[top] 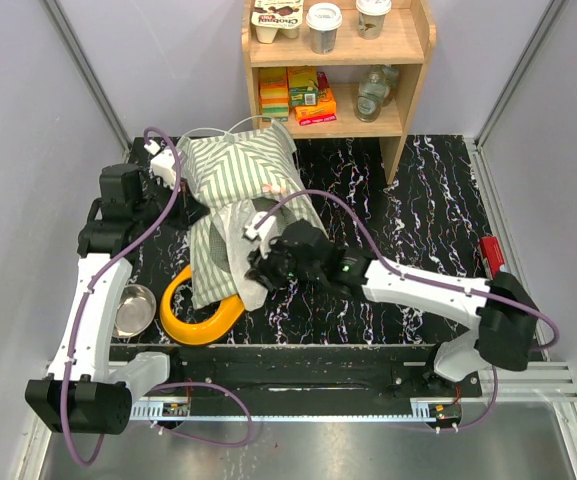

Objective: Set up the pet tent

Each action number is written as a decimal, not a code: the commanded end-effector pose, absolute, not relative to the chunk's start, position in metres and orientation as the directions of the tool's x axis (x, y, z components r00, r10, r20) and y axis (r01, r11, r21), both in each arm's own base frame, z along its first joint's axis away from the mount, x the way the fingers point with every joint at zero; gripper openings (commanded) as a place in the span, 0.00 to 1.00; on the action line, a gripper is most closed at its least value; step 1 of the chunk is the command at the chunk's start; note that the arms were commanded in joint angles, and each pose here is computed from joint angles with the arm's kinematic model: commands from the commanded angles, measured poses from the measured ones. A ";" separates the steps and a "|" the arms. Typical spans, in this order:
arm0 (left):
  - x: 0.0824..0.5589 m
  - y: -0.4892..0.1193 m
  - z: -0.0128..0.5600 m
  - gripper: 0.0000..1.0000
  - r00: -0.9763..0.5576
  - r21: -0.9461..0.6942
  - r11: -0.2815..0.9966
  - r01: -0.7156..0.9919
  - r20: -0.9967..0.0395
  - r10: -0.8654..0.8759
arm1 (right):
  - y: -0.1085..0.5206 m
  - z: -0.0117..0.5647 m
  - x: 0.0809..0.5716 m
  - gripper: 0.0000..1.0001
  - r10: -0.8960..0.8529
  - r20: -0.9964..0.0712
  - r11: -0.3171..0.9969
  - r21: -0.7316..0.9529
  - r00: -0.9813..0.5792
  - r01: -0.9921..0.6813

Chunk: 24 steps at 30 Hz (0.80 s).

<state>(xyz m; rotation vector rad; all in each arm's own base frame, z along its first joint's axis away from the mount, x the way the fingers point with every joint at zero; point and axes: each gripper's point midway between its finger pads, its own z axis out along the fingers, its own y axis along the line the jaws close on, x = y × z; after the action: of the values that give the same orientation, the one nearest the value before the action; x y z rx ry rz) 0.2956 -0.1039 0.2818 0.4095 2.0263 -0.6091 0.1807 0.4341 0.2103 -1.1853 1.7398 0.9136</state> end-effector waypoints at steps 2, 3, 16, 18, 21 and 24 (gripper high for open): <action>0.307 -0.108 0.304 0.00 -0.428 -0.262 0.808 0.528 -0.904 -0.013 | 0.374 0.271 0.274 0.39 -0.045 -0.985 0.759 0.075 -0.166 -0.647; 0.306 -0.109 0.304 0.00 -0.431 -0.267 0.803 0.532 -0.902 -0.014 | 0.363 0.267 0.287 0.38 -0.037 -0.987 0.816 0.062 -0.159 -0.575; 0.293 -0.122 0.308 0.00 -0.439 -0.302 0.753 0.585 -0.898 -0.020 | 0.338 0.268 0.365 0.42 0.111 -0.990 0.941 0.132 -0.085 -0.312; 0.292 -0.124 0.307 0.00 -0.442 -0.306 0.747 0.590 -0.897 -0.018 | 0.334 0.269 0.374 0.44 0.140 -0.988 0.946 0.154 -0.070 -0.284; 0.290 -0.126 0.307 0.00 -0.443 -0.309 0.737 0.601 -0.896 -0.015 | 0.331 0.272 0.386 0.47 0.185 -0.982 0.949 0.188 -0.036 -0.253; 0.289 -0.129 0.307 0.00 -0.444 -0.311 0.729 0.610 -0.896 -0.011 | 0.331 0.275 0.399 0.49 0.212 -0.977 0.949 0.210 -0.017 -0.237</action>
<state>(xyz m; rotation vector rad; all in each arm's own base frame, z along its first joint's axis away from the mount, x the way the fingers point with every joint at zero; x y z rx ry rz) 0.2881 -0.1203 0.2863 0.4360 2.0051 -0.7241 0.3639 0.3463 0.2315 -0.2294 1.6737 0.3486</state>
